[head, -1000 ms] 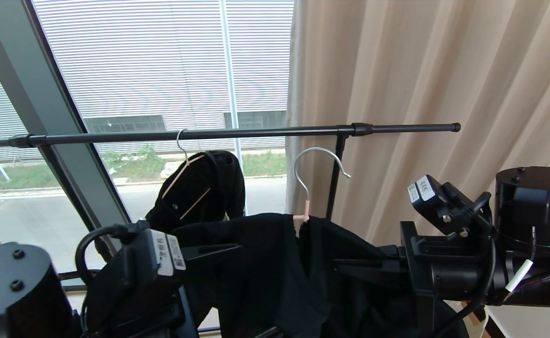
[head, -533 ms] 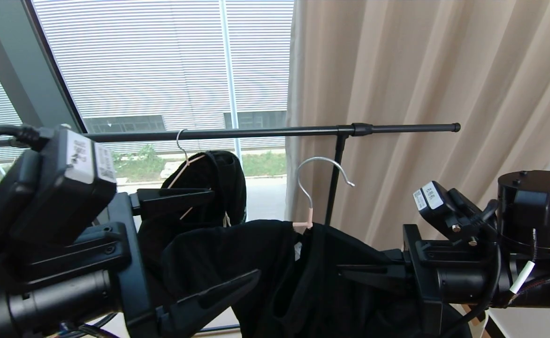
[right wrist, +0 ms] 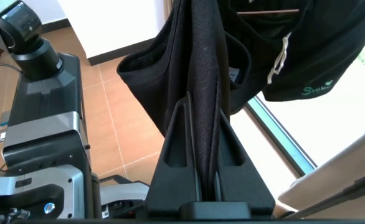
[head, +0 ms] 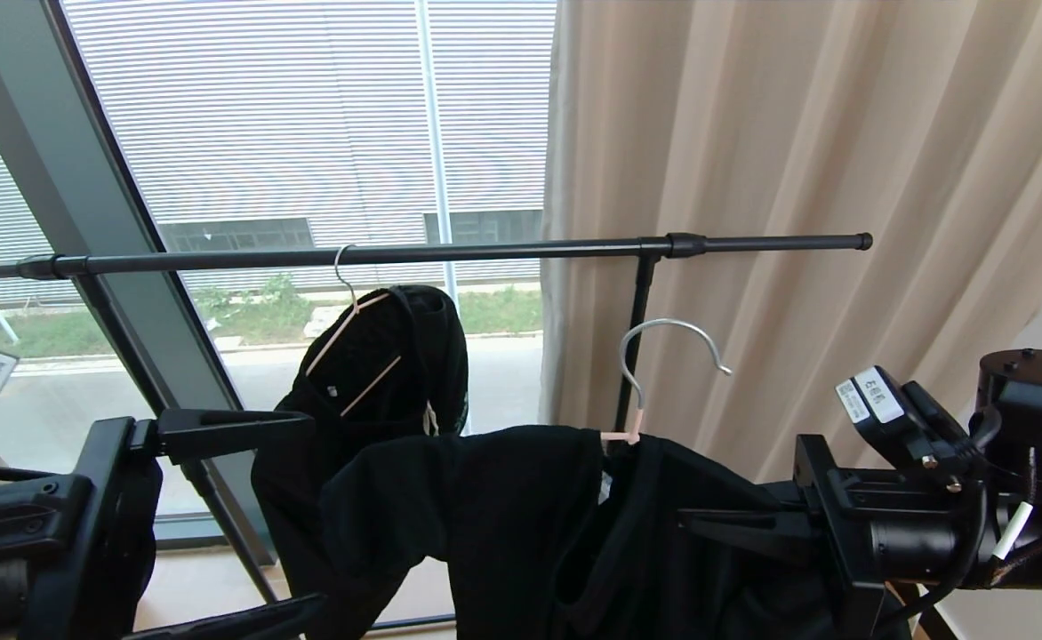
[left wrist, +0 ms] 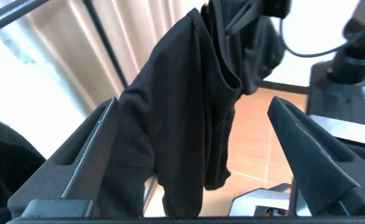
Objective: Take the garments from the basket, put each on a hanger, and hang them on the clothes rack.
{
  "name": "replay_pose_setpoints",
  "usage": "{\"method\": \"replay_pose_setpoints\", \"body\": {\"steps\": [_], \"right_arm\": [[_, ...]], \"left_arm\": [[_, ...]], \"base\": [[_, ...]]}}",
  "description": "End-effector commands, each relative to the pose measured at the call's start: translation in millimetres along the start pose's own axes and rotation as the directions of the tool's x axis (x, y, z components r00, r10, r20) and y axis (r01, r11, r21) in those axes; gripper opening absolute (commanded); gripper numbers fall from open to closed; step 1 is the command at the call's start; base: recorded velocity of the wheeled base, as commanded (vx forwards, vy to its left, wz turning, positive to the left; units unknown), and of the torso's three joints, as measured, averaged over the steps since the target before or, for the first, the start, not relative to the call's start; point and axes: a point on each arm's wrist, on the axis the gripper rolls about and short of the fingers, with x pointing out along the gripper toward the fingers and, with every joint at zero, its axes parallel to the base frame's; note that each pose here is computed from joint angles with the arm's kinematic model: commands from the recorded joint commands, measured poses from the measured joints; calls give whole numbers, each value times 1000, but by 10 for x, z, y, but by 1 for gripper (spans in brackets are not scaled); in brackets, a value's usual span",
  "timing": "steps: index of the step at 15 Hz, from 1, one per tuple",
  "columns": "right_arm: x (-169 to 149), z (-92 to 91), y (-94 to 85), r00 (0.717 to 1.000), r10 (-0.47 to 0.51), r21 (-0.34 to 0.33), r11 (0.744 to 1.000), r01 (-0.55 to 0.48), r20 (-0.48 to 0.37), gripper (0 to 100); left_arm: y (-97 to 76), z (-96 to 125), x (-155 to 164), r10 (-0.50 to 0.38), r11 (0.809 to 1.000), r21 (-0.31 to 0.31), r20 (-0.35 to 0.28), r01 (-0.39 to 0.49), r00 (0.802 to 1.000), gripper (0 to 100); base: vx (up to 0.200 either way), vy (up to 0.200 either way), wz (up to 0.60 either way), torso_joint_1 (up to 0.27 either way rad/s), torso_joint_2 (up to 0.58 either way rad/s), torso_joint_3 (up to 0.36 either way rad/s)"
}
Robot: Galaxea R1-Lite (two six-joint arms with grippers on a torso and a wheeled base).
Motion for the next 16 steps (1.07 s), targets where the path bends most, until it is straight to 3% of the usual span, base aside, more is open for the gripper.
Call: {"method": "replay_pose_setpoints", "body": {"steps": [1, 2, 5, 8, 11, 16], "right_arm": [[-38, -37, -35, 1000, 16, 8, 1000, -16, 1, 0], [-60, -47, -47, 999, 35, 12, 999, -35, 7, 0], [-145, -71, -101, 995, 97, 21, 995, -98, 35, 0], [-174, -59, -114, 991, 122, 18, 992, -123, 50, 0], [-183, -57, -106, 991, 126, 14, 992, -127, 53, 0], [-206, -42, -79, 989, 134, 4, 991, -134, 60, 0]], "left_arm": [[301, -304, -175, -34, 999, -15, 15, 34, 999, 100], [383, -406, -214, -95, 995, -14, 49, 96, 994, 100], [472, -560, -223, -147, 989, -16, 78, 148, 986, 100], [460, -621, -181, -166, 985, -40, 75, 170, 983, 100], [506, -790, -43, -214, 969, -110, 67, 220, 975, 100], [643, -1088, 138, -195, 965, -180, 8, 193, 981, 100]], "base": [[0, 0, 0, 0, 0, 0], [0, 0, 0, 0, 0, 0], [0, 0, 0, 0, 0, 0], [0, 0, 0, 0, 0, 0], [0, 0, 0, 0, 0, 0], [0, 0, 0, 0, 0, 0]]}}
